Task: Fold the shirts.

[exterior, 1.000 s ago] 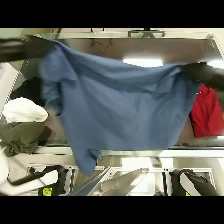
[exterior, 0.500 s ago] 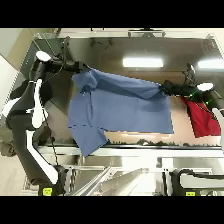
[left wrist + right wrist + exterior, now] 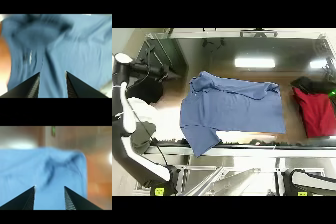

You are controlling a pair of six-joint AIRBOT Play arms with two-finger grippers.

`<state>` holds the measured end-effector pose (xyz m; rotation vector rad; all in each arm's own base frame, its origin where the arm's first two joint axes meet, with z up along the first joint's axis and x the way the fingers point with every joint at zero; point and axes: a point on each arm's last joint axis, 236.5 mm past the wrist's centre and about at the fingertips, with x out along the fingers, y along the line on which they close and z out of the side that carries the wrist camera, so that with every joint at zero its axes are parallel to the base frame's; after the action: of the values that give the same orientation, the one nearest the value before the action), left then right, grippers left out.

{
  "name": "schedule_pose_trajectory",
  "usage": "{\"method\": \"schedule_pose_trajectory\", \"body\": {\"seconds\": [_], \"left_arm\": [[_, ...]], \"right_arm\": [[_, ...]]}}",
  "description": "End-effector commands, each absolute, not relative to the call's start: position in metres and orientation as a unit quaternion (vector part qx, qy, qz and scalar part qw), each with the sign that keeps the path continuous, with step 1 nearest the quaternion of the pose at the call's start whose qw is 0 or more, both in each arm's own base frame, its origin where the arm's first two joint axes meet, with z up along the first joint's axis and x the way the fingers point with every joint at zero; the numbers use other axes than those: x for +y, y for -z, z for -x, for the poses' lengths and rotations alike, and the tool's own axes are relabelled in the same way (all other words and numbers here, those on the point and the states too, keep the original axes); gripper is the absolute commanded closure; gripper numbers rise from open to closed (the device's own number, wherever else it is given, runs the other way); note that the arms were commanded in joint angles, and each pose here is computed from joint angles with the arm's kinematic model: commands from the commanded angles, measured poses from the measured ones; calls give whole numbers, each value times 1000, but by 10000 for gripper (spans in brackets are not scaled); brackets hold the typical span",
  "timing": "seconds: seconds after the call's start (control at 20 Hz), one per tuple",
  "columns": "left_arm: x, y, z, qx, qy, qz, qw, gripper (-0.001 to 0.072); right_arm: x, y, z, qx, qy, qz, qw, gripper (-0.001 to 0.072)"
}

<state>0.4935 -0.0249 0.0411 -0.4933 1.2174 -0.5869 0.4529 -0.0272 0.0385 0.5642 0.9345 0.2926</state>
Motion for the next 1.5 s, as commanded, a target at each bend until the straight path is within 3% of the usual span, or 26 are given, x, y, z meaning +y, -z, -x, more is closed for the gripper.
{"method": "schedule_pose_trajectory", "body": {"seconds": [0.0,0.2,0.3,0.6,0.85,0.9,1.0,1.45], "left_arm": [[4,5,-401,655,195,243,689,371],[11,62,-312,702,123,272,646,370],[6,82,-289,707,106,287,637,370],[-14,118,-298,672,129,325,653,371],[-58,107,-295,657,231,402,595,374],[-61,106,-289,665,240,404,581,448],[-63,102,-287,662,254,398,582,701],[-62,89,-292,649,258,390,600,685]], "right_arm": [[-51,-7,-377,509,-118,-271,809,300],[-64,43,-344,523,-68,-308,792,300],[-61,53,-343,530,-71,-310,786,300],[-43,49,-347,521,-112,-329,780,300],[-36,47,-341,530,-132,-327,771,298],[-35,48,-338,536,-135,-324,768,296],[-30,54,-330,552,-143,-330,752,201],[0,118,-275,660,-151,-368,638,209]]}}
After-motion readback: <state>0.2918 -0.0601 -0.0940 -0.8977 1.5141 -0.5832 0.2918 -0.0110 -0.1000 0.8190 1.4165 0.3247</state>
